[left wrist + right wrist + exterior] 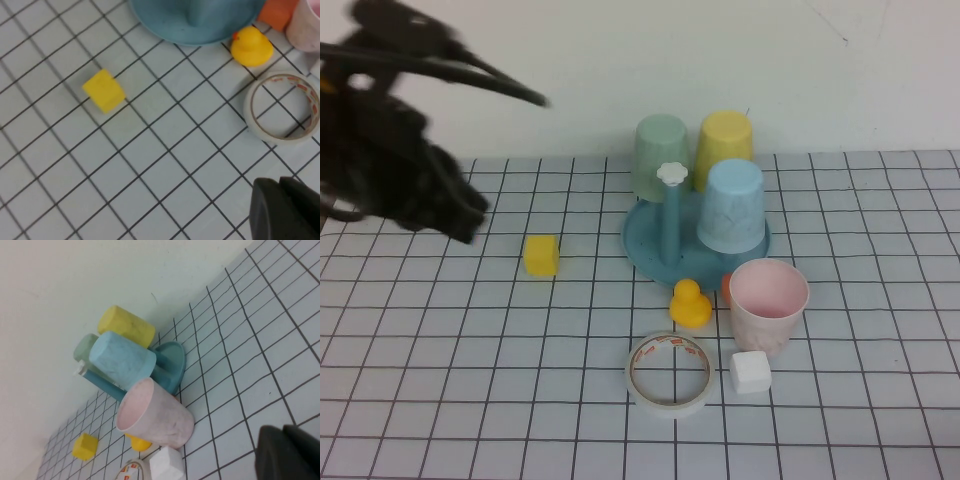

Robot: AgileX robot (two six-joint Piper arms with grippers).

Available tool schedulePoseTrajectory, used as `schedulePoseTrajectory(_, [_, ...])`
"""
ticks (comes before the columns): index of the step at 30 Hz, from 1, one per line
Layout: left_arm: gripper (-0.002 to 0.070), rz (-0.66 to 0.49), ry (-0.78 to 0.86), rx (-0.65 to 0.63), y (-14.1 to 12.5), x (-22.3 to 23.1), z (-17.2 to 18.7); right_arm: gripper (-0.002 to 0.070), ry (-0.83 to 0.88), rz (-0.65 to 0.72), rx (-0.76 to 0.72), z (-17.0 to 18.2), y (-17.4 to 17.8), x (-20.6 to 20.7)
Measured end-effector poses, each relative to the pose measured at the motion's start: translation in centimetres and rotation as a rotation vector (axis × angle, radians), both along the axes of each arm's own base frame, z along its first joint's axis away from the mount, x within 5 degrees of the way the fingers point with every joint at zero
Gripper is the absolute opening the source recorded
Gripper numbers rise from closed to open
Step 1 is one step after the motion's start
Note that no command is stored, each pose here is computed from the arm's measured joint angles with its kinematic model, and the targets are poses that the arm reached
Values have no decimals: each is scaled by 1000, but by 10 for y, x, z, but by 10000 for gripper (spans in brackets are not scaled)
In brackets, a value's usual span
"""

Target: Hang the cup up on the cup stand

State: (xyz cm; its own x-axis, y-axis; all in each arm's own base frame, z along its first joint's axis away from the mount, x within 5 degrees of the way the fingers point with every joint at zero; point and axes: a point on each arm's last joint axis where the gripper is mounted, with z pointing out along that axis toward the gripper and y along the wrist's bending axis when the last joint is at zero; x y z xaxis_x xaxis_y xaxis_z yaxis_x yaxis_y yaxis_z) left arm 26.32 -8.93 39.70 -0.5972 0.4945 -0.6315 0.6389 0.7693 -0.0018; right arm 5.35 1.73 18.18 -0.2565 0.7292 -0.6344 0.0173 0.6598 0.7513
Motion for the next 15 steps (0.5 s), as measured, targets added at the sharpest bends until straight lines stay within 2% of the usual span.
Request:
schedulePoseTrajectory(2, [-1,-56,20,64,-30,8,-5,-1,5,4,-2,0,0,0])
schedulePoseTrajectory(7, [-1,-133,51,162,-82,17,-20,-1,17,14,-2,-2,1,-1])
schedulePoseTrajectory(15, [-1,-211,149,221,-156,31,-58,-1,27,22,0,-2,2,-1])
